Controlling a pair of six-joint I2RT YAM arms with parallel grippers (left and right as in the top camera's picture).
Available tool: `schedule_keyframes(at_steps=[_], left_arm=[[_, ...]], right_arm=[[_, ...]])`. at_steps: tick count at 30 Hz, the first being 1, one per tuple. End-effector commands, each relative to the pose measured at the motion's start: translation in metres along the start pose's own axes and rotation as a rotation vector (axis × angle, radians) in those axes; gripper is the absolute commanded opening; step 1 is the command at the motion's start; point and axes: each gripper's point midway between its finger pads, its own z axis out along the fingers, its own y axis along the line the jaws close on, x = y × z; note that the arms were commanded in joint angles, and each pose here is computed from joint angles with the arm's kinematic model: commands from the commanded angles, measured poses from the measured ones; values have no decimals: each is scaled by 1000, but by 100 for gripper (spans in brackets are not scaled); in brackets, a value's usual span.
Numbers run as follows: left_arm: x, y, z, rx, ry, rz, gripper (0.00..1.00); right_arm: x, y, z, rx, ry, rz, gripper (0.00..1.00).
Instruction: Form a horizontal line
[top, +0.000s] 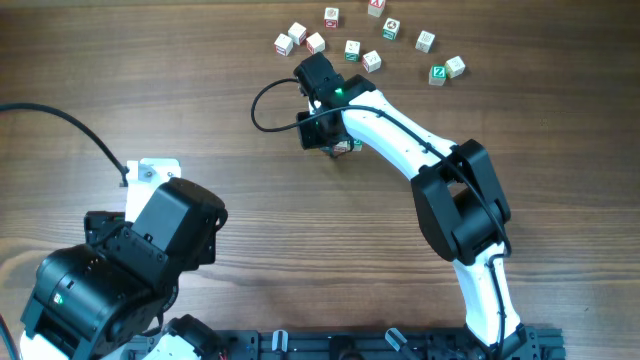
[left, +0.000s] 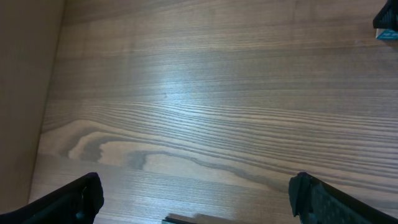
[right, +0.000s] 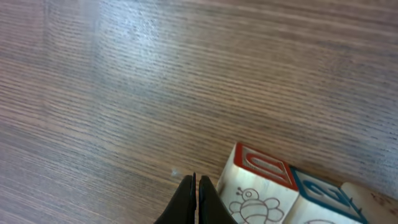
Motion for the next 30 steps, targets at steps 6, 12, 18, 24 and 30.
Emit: schedule_keyframes(at_steps=[6,12,18,24,30], left_arm=[[0,2,-1,-6,-5,-26,100],[0,2,-1,-6,-5,-26,100],[0,2,-1,-6,-5,-26,100],[0,2,-1,-6,-5,-26,100],[0,2,-1,-6,-5,-26,100]], right_arm=[[3,-8,2,38,20,-6,5],[-4,-5,2,26,-9,-8,5],[-11,-6,2,32,-40,27,5],[-11,-19,1,102,-51,70,5],[-14,-17,1,95,-66,68,5]])
